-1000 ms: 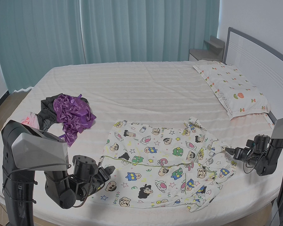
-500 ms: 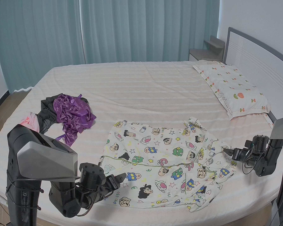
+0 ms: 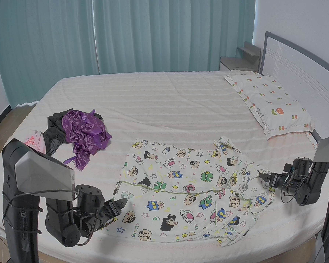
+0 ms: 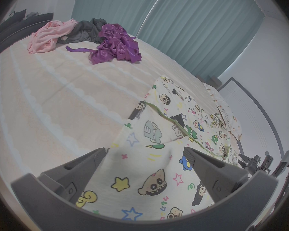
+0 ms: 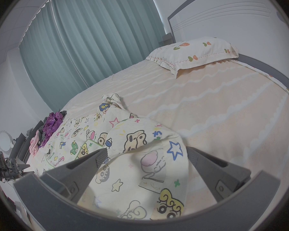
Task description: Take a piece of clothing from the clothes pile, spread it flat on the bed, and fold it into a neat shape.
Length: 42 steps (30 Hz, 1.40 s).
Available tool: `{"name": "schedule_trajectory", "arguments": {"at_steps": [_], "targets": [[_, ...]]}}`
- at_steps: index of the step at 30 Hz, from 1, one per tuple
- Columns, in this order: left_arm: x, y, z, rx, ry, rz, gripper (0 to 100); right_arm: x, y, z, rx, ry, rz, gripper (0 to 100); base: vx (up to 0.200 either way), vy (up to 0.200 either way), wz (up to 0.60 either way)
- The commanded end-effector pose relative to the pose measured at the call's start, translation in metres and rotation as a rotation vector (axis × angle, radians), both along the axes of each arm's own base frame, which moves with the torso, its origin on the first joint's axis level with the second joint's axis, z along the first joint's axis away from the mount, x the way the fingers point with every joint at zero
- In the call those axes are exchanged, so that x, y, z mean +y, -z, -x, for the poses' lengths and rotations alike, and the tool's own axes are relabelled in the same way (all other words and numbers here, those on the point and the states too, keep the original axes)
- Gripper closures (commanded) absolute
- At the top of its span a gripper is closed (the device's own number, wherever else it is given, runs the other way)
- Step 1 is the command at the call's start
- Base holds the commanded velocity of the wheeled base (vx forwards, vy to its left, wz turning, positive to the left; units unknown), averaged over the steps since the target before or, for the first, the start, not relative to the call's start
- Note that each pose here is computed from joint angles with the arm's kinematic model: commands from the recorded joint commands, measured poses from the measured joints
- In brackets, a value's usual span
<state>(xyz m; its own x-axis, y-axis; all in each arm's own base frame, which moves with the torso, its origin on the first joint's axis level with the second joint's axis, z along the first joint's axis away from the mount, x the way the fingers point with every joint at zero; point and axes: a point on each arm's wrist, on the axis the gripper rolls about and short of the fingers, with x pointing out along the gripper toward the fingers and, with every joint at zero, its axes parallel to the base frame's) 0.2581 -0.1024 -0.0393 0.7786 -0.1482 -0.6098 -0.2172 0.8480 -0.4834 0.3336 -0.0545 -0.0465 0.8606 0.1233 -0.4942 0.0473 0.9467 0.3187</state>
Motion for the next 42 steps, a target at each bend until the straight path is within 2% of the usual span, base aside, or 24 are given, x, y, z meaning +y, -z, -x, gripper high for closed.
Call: {"name": "schedule_trajectory", "arguments": {"at_steps": [1, 11, 15, 22, 30, 38, 42], "targets": [[0.008, -0.003, 0.0, 0.001, -0.026, 0.001, 0, 0.0, 0.001, 0.0, 0.003, 0.0, -0.001, 0, 0.0, 0.0, 0.0], [0.004, 0.001, 0.009, 0.037, 0.003, -0.006, 0, 0.0, 0.004, 0.0, 0.007, -0.001, -0.001, 0, 0.0, 0.0, 0.0], [-0.004, 0.013, 0.012, 0.072, 0.035, -0.02, 0, 0.001, 0.004, 0.0, -0.003, -0.003, 0.002, 0, 0.0, 0.0, 0.0], [-0.006, 0.016, 0.011, 0.073, 0.04, -0.025, 0, 0.003, 0.006, 0.0, 0.0, -0.007, 0.0, 0, 0.0, 0.0, 0.0], [-0.012, 0.011, 0.012, 0.046, 0.055, -0.02, 0, 0.003, 0.007, 0.001, 0.004, -0.009, 0.0, 0, 0.0, 0.0, 0.0], [-0.022, 0.0, 0.013, 0.009, 0.069, 0.022, 0, 0.003, 0.007, 0.001, 0.004, -0.009, 0.0, 0, 0.0, 0.0, 0.0], [-0.025, -0.004, 0.011, -0.052, 0.077, 0.049, 0, 0.006, 0.007, 0.001, 0.006, -0.017, 0.0, 0, 0.0, 0.0, 0.0]]}}
